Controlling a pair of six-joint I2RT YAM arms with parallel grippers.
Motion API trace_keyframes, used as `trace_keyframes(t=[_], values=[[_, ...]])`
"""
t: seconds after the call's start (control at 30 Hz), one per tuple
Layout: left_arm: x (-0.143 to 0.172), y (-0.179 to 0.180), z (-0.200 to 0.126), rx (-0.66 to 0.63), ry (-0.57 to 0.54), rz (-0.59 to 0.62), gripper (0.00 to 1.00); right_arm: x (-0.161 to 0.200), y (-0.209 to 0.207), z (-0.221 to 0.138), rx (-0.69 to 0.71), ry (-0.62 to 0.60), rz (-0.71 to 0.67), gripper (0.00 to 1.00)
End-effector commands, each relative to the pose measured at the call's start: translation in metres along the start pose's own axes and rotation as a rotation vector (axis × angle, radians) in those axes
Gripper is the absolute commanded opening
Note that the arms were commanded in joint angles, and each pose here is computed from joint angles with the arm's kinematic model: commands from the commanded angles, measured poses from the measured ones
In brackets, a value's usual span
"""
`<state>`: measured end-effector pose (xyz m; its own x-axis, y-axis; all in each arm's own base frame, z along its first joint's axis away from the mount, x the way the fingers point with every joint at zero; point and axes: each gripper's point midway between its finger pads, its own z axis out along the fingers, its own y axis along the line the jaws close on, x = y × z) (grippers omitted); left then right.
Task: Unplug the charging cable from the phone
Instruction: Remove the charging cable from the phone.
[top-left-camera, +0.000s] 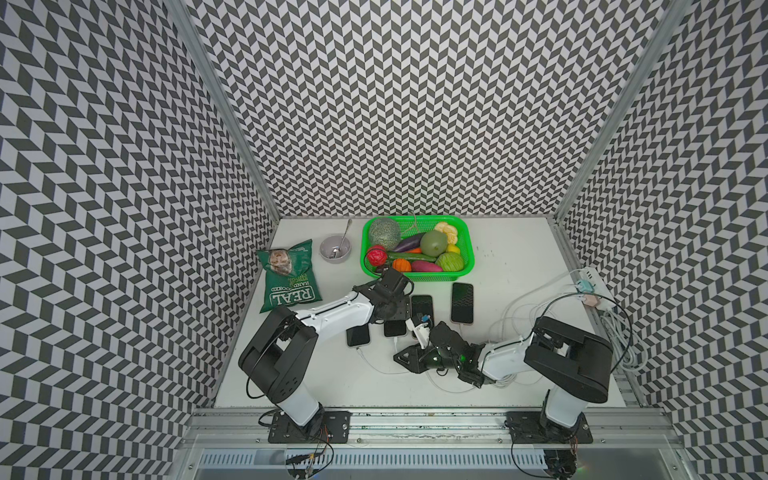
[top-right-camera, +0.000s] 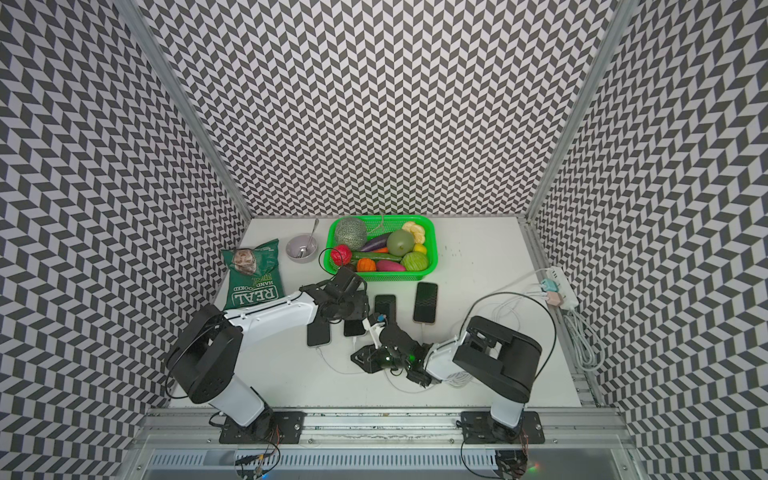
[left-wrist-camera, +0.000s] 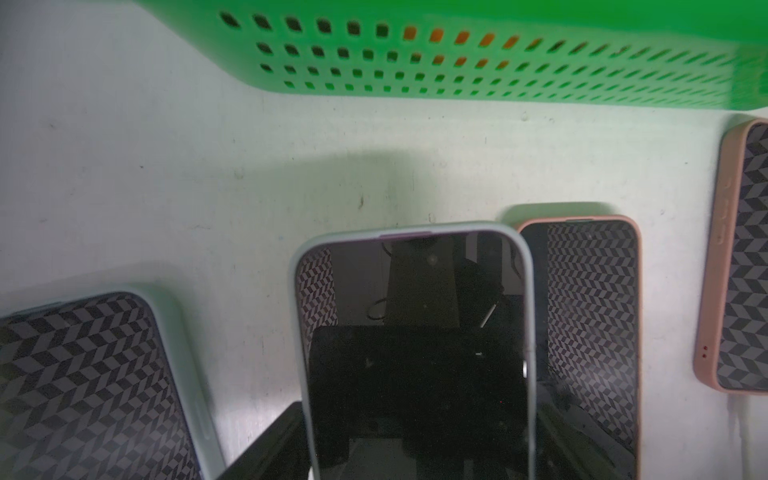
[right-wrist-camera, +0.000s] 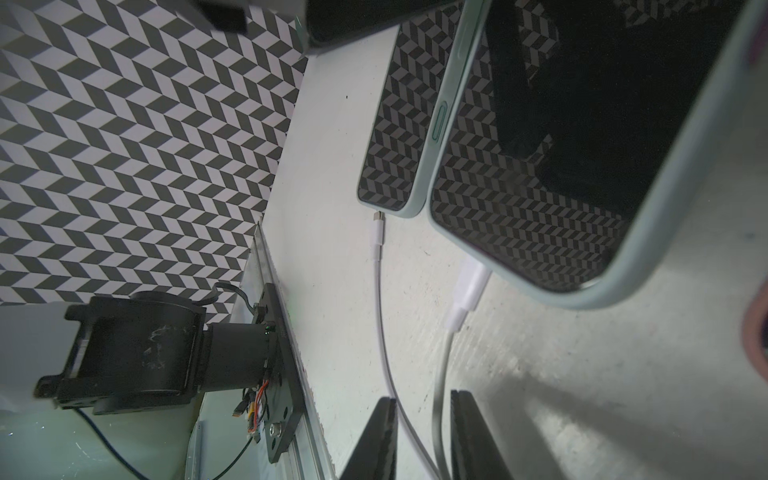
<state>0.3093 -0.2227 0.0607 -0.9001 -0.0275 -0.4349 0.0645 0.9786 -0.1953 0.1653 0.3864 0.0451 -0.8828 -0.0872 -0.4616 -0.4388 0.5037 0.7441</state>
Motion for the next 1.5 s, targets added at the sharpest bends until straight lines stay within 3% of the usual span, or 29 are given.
trace_keyframes(t=[0.0,0.2,0.37,1.23,1.47], values=[[-0.019,-0.016,-0.015,0.065,-0.064,-0.010,0.00,-0.009,0.011,0.004,-0.032,-0.028,-0.022,0.19],[-0.019,-0.014,-0.013,0.059,-0.063,-0.011,0.00,-0.006,0.012,0.002,-0.035,-0.026,-0.027,0.10],[-0.020,-0.014,-0.011,0.058,-0.066,-0.016,0.00,-0.005,0.014,0.001,-0.028,-0.026,-0.041,0.08],[-0.027,-0.005,-0.002,0.037,-0.065,-0.030,0.00,0.009,0.022,-0.004,-0.027,-0.013,-0.085,0.08],[-0.027,-0.005,0.000,0.037,-0.063,-0.029,0.00,0.015,0.025,0.001,-0.026,0.010,-0.106,0.13]])
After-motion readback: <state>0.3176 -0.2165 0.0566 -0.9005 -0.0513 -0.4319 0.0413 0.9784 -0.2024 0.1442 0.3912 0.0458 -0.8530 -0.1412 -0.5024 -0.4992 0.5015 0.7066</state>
